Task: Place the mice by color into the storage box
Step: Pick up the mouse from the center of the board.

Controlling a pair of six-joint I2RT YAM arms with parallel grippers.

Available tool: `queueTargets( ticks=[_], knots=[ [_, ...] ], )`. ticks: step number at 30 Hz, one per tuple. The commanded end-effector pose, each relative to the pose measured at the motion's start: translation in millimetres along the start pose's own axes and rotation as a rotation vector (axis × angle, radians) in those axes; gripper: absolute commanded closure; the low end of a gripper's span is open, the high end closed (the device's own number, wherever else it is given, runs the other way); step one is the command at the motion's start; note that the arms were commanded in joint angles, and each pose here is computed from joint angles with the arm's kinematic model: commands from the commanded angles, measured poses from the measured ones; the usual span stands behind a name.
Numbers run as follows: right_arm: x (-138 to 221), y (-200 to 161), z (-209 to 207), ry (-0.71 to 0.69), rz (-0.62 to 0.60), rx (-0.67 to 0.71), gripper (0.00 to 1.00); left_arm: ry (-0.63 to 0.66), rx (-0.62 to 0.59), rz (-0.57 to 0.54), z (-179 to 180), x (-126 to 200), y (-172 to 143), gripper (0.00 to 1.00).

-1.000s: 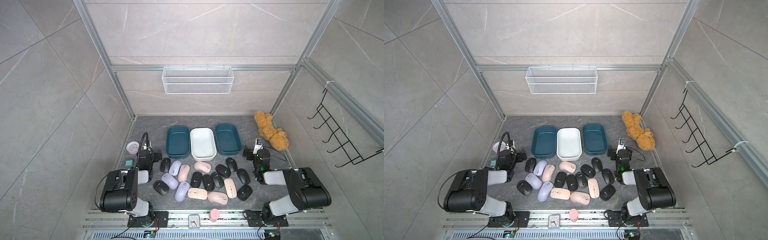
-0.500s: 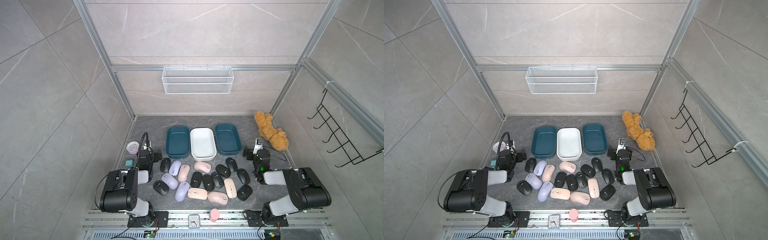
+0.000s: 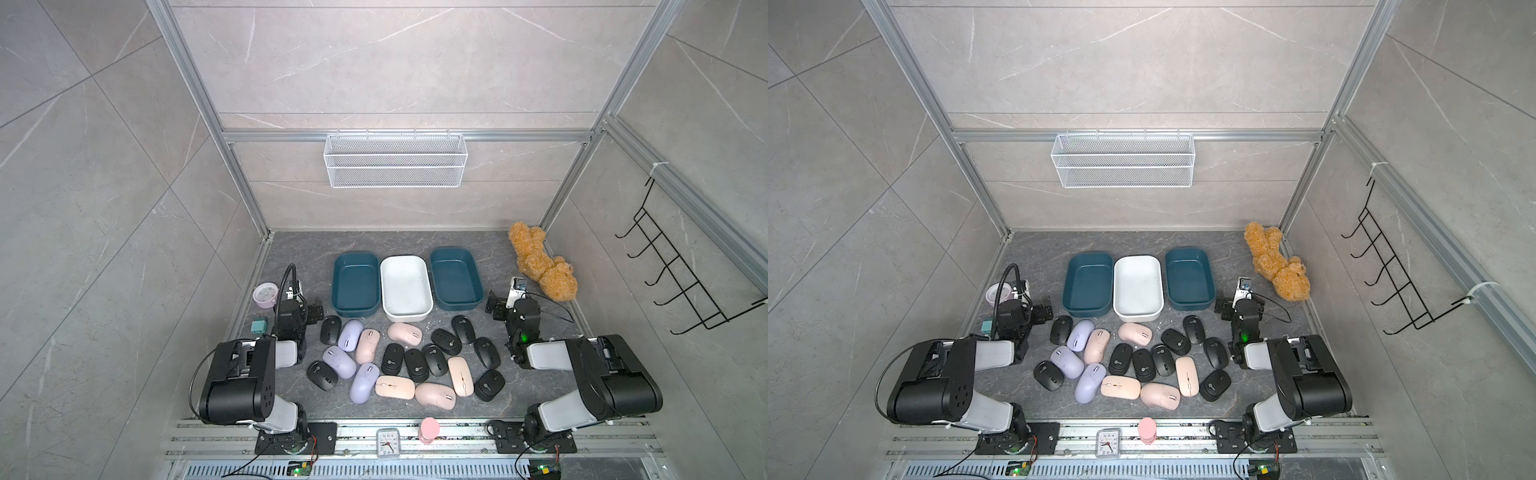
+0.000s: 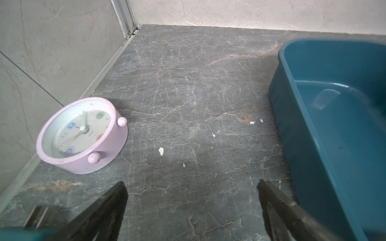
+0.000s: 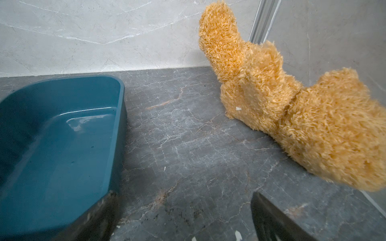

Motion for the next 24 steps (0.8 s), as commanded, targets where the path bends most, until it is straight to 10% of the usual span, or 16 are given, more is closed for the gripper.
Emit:
queueTargets(
  ticks=[1, 14, 24],
  knots=[
    [0, 4, -1, -0.015, -0.024, -0.013, 0.09, 0.019, 0.010, -0.060, 0, 1, 12, 0.15],
    [49, 81, 5, -0.090, 0.164, -0.081, 0.25, 0.175, -0.026, -0.063, -69, 95, 123, 0.30],
    [87, 63, 63, 0.135, 0.414, -0.059, 0.29, 0.023, -0.064, 0.141, -86, 112, 114, 0.30]
  ],
)
Point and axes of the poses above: each gripper's point midway between its finger pads, its own x axis back along the fingers, its own z axis along the line the jaws close on, y = z × x, the point moved 4 cm from there along x, back along the fingers, and after that the axes turned 9 degrees about x, right-handed, at the moved point
